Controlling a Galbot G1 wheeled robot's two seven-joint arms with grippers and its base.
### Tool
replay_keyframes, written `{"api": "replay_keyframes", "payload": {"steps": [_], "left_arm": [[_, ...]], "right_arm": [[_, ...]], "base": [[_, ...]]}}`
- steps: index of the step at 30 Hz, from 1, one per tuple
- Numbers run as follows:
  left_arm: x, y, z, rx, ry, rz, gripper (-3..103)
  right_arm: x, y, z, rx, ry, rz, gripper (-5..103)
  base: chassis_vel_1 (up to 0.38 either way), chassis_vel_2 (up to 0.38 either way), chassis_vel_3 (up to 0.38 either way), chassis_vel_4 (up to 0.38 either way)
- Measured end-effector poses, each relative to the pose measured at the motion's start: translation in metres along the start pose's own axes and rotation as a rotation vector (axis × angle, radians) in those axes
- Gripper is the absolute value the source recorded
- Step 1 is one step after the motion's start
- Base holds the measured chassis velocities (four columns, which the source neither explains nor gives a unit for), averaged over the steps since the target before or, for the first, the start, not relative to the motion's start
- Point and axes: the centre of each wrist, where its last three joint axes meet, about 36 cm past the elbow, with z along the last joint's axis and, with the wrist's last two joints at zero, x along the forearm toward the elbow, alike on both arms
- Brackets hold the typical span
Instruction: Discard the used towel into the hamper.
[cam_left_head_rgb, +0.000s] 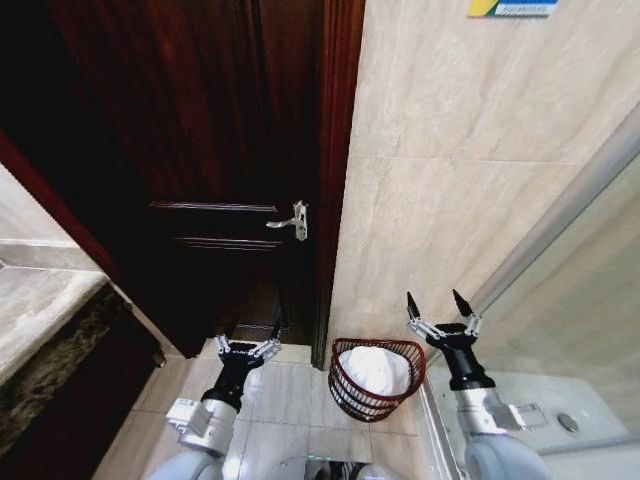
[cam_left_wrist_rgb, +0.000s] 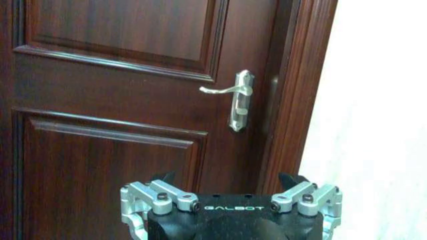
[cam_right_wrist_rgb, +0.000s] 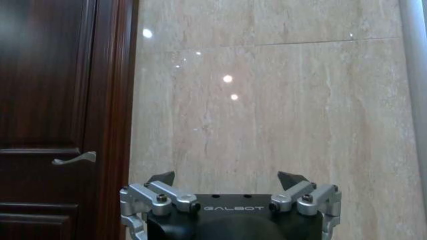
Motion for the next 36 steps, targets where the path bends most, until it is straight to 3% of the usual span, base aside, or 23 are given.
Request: {"api": "replay_keyframes", "payload": {"steps": [36], "left_arm": [[0.0000, 0.0000, 0.0000, 0.000, 0.000, 0.000, 100]], "right_arm": [[0.0000, 0.0000, 0.0000, 0.000, 0.000, 0.000, 100]], "base": [[-0.004, -0.009, -0.007, -0.004]]}}
